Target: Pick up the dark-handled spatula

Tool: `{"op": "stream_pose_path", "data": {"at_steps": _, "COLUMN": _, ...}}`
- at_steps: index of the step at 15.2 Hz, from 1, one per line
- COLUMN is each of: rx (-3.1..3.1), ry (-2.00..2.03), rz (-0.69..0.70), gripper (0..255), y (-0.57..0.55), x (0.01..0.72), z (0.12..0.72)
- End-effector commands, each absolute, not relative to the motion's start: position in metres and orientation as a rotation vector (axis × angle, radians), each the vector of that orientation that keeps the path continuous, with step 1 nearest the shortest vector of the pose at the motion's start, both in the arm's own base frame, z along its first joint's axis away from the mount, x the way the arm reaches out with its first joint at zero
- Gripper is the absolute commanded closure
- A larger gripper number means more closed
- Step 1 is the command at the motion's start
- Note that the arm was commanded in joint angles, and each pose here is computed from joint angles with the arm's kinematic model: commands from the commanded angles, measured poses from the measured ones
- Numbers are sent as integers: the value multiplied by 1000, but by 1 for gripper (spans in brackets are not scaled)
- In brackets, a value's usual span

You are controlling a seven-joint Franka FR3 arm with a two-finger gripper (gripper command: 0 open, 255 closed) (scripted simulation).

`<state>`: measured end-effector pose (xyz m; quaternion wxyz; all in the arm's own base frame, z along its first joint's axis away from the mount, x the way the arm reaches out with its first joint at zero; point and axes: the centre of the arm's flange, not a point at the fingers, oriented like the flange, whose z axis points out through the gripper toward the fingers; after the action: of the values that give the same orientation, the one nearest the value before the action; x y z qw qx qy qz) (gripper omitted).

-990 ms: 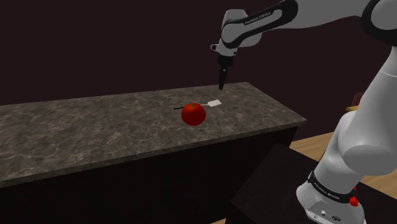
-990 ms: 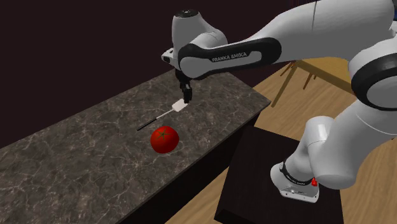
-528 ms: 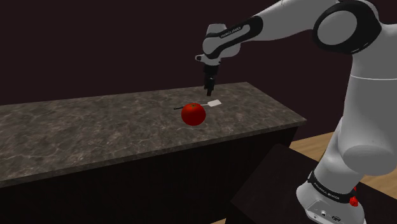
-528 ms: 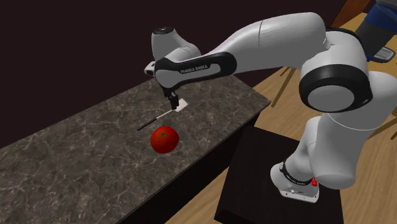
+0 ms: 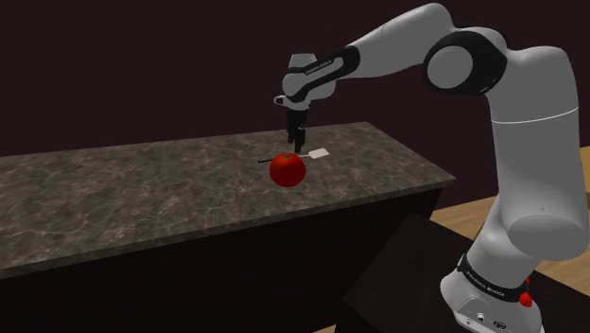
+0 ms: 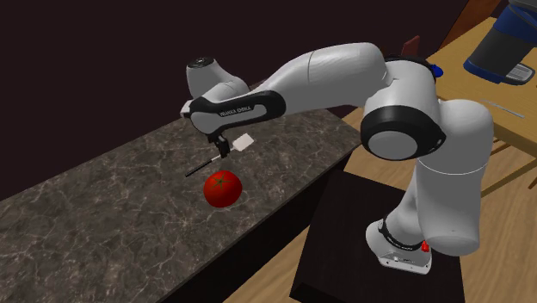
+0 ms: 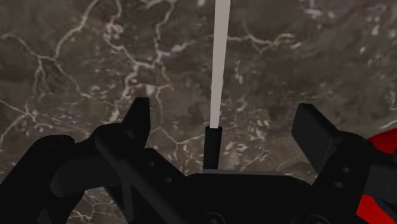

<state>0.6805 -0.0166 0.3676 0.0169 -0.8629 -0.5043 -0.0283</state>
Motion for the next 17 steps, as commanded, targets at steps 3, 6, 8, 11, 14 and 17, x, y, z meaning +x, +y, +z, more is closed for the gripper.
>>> {"op": "stream_pose_path", "data": {"at_steps": 3, "rx": -2680, "ry": -1571, "rz": -89, "gripper": 0, "y": -17, "x": 681, "z": 345}}
{"op": "stream_pose_path", "data": {"at_steps": 6, "rx": -2680, "ry": -1571, "rz": -89, "gripper": 0, "y": -17, "x": 681, "z": 337}}
{"op": "stream_pose_path", "data": {"at_steps": 8, "rx": -2680, "ry": -1571, "rz": -89, "gripper": 255, "y": -17, "x": 681, "z": 337}}
{"op": "stream_pose_path", "data": {"at_steps": 11, "rx": -2680, "ry": -1571, "rz": -89, "gripper": 255, "y": -17, "x": 681, "z": 337}}
{"op": "stream_pose_path", "data": {"at_steps": 14, "rx": -2680, "ry": -1571, "rz": -89, "gripper": 255, "y": -17, "x": 681, "z": 337}}
{"op": "stream_pose_path", "data": {"at_steps": 17, "rx": -2680, "ry": -1571, "rz": -89, "gripper": 255, "y": -17, "x": 681, "z": 342}}
